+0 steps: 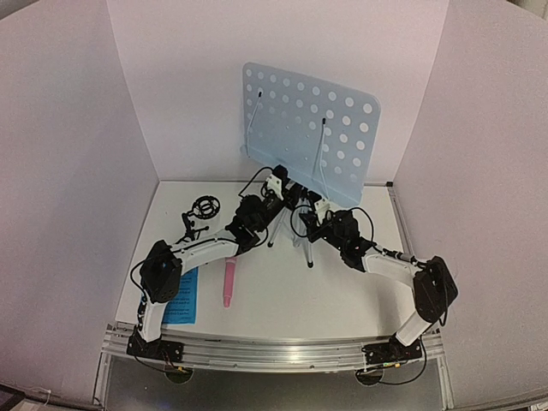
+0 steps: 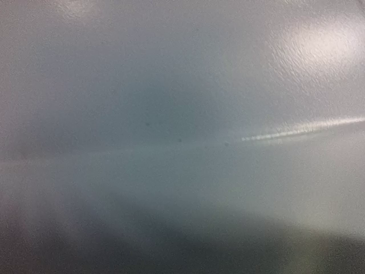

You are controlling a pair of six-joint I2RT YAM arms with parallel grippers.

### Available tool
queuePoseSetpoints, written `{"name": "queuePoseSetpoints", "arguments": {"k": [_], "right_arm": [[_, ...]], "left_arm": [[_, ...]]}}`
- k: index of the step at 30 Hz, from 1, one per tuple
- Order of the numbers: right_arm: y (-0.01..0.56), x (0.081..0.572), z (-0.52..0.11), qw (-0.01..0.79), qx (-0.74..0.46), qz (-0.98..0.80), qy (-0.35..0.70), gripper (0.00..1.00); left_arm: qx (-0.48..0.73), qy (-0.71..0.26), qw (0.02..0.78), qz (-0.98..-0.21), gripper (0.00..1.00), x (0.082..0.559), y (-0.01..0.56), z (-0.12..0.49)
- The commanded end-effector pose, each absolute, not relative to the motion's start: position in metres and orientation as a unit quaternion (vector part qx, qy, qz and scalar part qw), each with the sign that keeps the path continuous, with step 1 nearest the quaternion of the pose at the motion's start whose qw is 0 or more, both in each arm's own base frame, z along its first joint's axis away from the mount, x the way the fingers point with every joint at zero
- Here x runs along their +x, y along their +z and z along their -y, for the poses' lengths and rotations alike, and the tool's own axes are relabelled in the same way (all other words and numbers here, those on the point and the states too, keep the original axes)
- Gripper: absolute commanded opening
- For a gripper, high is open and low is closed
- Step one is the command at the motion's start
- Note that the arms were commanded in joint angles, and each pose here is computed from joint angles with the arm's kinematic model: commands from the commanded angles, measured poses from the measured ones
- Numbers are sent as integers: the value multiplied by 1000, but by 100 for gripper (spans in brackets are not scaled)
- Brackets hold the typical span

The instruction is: Pack up the instrument practice props

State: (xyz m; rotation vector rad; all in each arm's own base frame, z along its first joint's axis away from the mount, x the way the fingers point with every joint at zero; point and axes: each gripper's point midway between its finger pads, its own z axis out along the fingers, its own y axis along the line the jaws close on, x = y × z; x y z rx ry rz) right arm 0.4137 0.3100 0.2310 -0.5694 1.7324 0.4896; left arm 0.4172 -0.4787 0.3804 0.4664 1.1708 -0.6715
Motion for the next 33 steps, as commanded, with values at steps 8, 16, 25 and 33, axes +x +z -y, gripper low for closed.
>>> {"name": "queuePoseSetpoints", "arguments": {"k": [8, 16, 25, 33], "right_arm": [[280, 403, -332, 639, -270, -675, 251, 0], [281, 401, -331, 640, -274, -672, 253, 0], [340, 414, -328, 694, -270, -625, 234, 0], [410, 429, -310, 758, -223, -577, 207, 0]], "left_arm": [[249, -336, 742, -523, 39, 410, 381, 494], [251, -354, 737, -517, 8, 411, 386, 504], [273, -432, 711, -483, 0, 380, 420, 504], [269, -495, 668, -486, 0, 367, 438, 510]]}}
